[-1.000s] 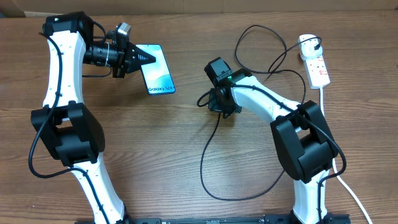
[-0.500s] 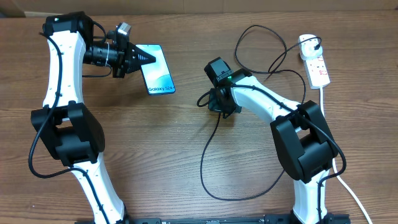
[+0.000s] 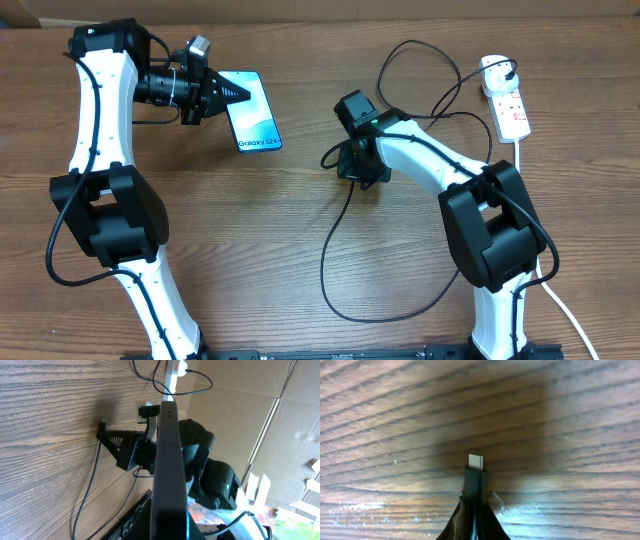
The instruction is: Plug charger to phone and switch on socket
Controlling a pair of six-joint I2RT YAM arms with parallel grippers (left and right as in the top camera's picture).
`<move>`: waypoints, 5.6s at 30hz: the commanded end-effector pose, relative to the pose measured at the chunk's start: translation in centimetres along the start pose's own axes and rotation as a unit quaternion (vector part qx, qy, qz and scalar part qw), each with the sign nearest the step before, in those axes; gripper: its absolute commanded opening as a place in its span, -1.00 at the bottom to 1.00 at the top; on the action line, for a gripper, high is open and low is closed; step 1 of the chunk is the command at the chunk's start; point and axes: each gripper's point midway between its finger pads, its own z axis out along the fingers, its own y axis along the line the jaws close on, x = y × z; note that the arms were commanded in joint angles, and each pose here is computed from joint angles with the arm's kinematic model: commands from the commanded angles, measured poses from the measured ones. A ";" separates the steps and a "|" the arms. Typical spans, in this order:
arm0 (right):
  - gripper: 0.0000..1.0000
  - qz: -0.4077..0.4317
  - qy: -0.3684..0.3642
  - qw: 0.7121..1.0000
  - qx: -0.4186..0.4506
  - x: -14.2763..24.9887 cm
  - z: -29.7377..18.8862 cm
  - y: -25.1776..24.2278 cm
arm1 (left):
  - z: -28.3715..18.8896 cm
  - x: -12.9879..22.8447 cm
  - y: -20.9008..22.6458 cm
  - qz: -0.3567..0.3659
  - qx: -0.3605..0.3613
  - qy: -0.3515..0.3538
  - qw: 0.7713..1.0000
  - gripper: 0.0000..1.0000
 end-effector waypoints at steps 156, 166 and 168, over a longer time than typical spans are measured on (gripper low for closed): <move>-0.93 -0.168 0.109 0.832 -0.517 7.2 -24.4 5.9 | 11.2 2.4 -7.8 0.009 0.022 0.068 0.997 -0.92; -0.93 -0.164 0.108 0.841 -0.505 7.0 -24.0 5.7 | 11.2 2.5 -7.5 0.014 0.014 0.068 0.998 -0.92; -0.92 -0.163 0.109 0.841 -0.505 7.0 -24.0 5.7 | 11.2 2.5 -7.5 0.016 0.014 0.068 0.997 -0.92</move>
